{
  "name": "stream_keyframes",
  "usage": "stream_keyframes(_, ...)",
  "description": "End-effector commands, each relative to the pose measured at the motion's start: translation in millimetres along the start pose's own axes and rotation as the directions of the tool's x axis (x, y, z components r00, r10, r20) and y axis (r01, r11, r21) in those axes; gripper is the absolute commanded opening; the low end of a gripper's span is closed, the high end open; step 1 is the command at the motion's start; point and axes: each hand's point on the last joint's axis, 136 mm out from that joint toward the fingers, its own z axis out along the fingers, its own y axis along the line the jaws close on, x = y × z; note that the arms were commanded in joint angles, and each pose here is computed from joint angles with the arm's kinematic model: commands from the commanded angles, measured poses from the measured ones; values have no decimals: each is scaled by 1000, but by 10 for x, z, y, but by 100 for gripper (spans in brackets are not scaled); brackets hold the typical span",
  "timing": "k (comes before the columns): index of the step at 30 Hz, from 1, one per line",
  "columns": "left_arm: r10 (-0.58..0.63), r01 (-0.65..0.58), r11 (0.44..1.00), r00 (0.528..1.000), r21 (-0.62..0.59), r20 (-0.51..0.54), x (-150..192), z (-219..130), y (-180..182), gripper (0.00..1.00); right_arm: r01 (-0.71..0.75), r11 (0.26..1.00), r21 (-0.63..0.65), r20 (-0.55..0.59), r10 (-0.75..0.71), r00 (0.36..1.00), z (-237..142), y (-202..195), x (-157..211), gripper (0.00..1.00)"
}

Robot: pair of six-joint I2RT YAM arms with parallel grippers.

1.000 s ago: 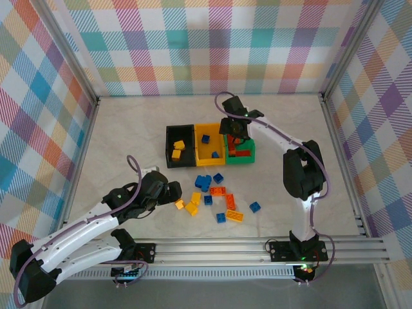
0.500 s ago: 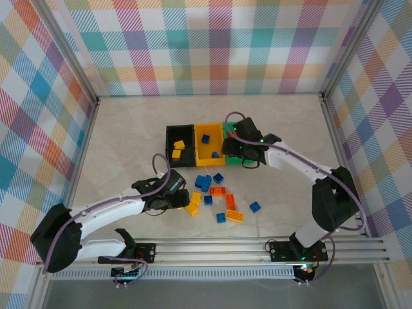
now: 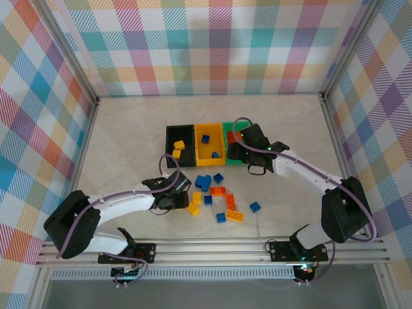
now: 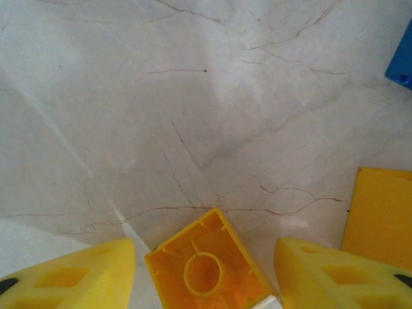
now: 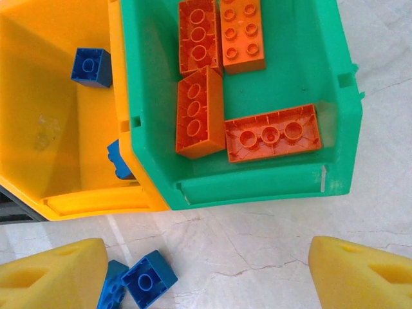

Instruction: Sort the legos into containers by color

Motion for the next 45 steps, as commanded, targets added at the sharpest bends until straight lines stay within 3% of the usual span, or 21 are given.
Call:
stream_keyframes(1, 24, -25, 997, 999, -69, -26, 134, 35, 191, 52, -18, 1000, -23, 17, 18, 1000, -35, 23, -18, 82)
stream_keyframes(6, 17, -18, 996, 1000, -85, -10, 139, -50, 275, 38, -22, 1000, -20, 18, 22, 1000, -26, 9, -6, 82)
stream_keyframes(12, -3, 7, 999, 997, -50, 81, -103, -398, 227, 29, -24, 999, -22, 26, 25, 999, -77, -10, 1, 82)
stream_keyframes(19, -60, 65, 998, 959, -11, 278, -1143, -945, 36, 28, -29, 999, -29, 21, 30, 999, -153, -53, 69, 82)
stream_keyframes(25, -108, 119, 993, 943, -16, 314, -1986, -694, -88, 25, -48, 998, -41, -28, 47, 998, -152, -104, 256, 82)
stream_keyframes(32, -86, 110, 991, 959, -77, 270, -2422, -228, -263, 24, -43, 998, -41, -87, 39, 995, -169, -194, 476, 82)
stream_keyframes(34, -84, 109, 991, 961, -81, 263, -2478, -173, -297, 29, -40, 998, -55, -105, 34, 994, -171, -187, 529, 83)
stream_keyframes(39, -106, 120, 992, 958, -36, 265, -2493, -229, -375, 58, -37, 997, -70, -159, 25, 987, -138, -186, 665, 85)
stream_keyframes(45, -128, 113, 991, 948, 71, 290, -2363, -600, -499, 79, -11, 997, -80, -206, -6, 979, -120, -205, 811, 85)
